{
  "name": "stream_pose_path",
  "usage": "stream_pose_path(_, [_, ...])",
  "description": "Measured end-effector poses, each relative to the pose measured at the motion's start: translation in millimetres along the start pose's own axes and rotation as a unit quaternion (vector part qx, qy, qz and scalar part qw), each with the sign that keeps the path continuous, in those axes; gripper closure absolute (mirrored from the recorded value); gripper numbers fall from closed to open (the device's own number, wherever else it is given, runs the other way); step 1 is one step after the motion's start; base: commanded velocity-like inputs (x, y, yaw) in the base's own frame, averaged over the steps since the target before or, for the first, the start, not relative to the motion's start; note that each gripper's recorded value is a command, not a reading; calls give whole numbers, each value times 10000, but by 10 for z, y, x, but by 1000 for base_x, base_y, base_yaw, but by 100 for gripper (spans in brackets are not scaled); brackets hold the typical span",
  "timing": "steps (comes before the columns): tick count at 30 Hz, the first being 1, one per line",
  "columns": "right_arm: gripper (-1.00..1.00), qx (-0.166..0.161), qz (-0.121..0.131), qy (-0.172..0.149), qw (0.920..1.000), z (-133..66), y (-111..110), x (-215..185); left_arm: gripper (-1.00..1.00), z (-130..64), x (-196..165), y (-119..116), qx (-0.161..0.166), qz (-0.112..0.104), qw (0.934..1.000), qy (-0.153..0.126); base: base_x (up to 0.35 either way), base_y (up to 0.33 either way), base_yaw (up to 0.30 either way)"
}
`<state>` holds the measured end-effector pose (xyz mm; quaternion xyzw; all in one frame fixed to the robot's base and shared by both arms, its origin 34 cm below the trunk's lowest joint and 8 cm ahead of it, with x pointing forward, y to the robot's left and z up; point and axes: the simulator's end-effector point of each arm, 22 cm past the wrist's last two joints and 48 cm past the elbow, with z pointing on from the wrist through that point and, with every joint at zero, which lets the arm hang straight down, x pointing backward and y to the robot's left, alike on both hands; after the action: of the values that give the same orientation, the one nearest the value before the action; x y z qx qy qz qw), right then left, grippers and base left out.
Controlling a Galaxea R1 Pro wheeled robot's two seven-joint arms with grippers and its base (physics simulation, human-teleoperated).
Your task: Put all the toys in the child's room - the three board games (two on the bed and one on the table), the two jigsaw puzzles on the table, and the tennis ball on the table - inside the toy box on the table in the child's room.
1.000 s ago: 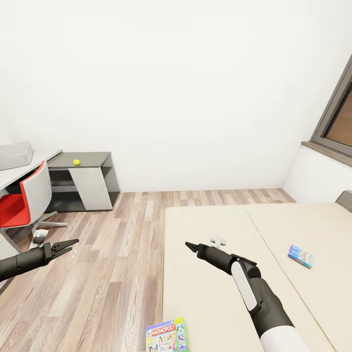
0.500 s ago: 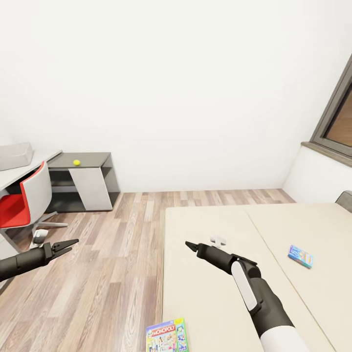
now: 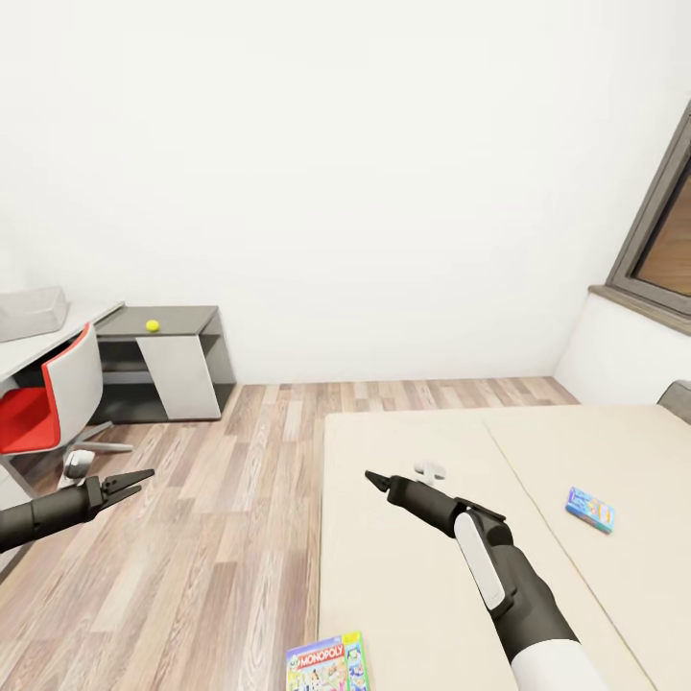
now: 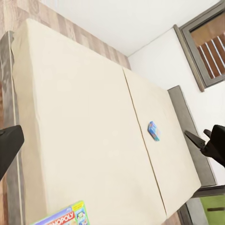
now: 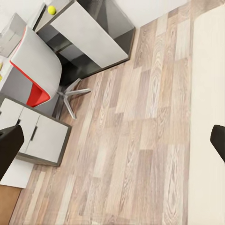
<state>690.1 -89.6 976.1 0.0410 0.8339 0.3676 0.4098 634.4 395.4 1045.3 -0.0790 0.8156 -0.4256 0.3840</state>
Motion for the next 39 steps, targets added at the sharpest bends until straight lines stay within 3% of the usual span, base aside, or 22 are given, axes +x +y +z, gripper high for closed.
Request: stream_pose_path(39, [-100,-36,-45,-37,10000,-19,68,-39,-100,-30,-38,-55,25,46,10000,-45,0,0,0])
